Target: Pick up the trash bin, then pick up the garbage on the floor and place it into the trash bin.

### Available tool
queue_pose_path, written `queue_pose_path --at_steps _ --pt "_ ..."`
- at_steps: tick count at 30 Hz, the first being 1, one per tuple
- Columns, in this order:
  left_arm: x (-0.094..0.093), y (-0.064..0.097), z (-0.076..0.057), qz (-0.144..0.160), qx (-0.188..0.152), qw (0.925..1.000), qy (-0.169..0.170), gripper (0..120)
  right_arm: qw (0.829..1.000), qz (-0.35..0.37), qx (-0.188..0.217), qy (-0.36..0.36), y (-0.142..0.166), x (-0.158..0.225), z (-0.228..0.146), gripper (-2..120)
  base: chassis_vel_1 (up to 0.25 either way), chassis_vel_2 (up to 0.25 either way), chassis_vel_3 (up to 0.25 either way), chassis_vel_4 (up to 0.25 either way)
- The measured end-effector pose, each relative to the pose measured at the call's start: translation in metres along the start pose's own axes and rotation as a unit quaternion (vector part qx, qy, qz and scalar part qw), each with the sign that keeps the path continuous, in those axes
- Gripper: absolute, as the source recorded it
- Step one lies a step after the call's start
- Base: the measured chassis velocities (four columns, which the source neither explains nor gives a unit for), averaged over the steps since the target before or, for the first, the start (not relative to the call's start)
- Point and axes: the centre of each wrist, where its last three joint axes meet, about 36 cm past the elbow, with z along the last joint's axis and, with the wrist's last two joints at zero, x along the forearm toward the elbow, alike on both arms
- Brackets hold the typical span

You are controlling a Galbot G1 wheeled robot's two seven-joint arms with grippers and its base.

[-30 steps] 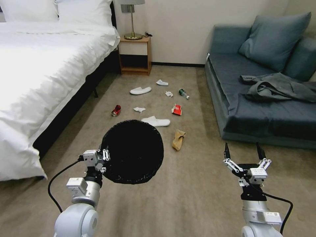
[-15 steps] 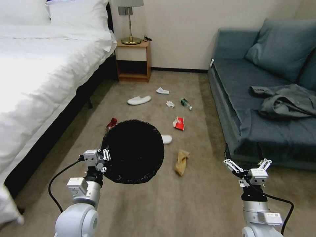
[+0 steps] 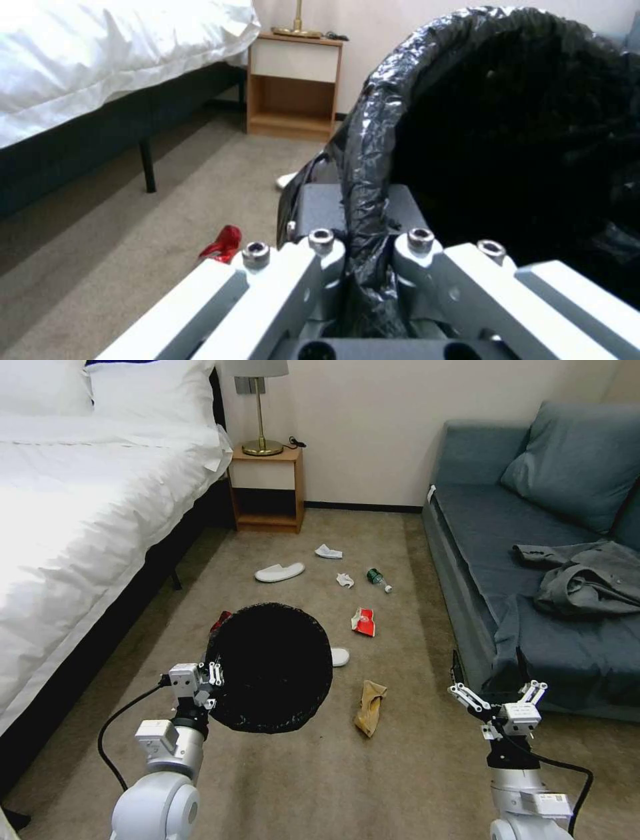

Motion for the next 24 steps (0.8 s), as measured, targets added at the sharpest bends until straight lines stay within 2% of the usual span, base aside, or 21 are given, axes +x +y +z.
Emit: queue_pose_path --at_steps 15,24 --pt "0.0006 -0.0005 -0.0003 0.000 -0.001 1.0000 0.000 3 1.000 -0.011 0.001 -0.005 -0.0016 0.0009 0.0001 100 -0.020 0.023 0.023 -0.017" --pt "0.0007 -0.0007 -0.0003 0.000 -0.001 1.0000 0.000 3 1.000 -0.016 0.005 -0.007 -0.0033 0.0021 0.0019 100 -0.183 0.194 0.201 -0.193"
